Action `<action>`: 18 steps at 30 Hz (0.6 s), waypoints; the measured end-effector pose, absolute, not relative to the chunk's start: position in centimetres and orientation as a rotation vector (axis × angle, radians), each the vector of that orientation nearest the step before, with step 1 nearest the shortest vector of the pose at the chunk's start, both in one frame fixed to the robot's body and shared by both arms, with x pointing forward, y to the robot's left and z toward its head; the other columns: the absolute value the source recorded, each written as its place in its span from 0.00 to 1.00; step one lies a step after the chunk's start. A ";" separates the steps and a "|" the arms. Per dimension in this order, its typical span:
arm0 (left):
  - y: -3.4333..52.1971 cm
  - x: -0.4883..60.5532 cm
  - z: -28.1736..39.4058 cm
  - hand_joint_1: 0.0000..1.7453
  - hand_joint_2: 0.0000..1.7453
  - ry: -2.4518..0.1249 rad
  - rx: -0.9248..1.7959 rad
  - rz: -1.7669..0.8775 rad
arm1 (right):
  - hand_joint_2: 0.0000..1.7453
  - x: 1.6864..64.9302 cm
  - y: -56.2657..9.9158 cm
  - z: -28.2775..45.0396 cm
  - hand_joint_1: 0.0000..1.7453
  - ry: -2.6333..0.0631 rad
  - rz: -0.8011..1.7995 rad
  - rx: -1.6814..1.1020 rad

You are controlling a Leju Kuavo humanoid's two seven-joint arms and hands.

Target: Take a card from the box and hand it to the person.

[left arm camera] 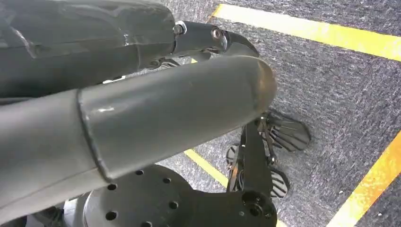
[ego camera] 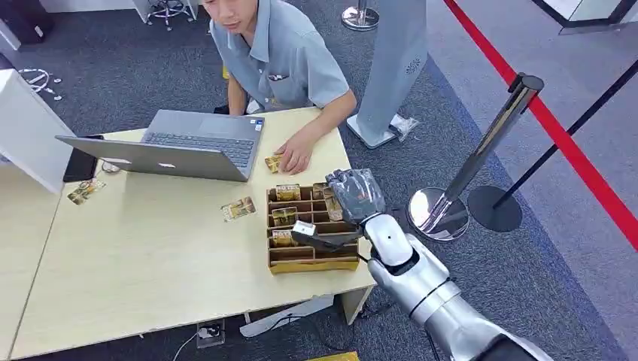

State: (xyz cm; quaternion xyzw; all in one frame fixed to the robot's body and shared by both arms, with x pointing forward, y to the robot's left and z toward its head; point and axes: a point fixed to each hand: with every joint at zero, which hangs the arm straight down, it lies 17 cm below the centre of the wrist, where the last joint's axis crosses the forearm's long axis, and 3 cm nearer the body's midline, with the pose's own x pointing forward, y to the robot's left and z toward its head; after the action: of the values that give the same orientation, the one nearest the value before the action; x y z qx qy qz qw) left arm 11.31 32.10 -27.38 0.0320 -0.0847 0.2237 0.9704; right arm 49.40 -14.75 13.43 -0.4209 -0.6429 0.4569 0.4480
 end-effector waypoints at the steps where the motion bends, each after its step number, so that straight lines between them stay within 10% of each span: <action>1: 32.1 11.3 -27.4 0.00 0.00 -0.171 0.064 0.452 | 1.00 49.5 -14.9 13.6 0.90 -1.592 1.127 -1.045; 18: 32.1 11.5 -27.3 0.00 0.00 -0.181 0.053 0.423 | 1.00 52.5 -17.0 21.2 0.98 -1.721 0.975 -1.141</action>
State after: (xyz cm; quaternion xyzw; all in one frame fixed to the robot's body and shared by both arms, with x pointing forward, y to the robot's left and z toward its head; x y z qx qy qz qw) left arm 11.49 32.13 -27.31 0.0264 -0.0896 0.2098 0.9733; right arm 52.54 -17.05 21.18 -0.4544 -0.6854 0.3882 0.4161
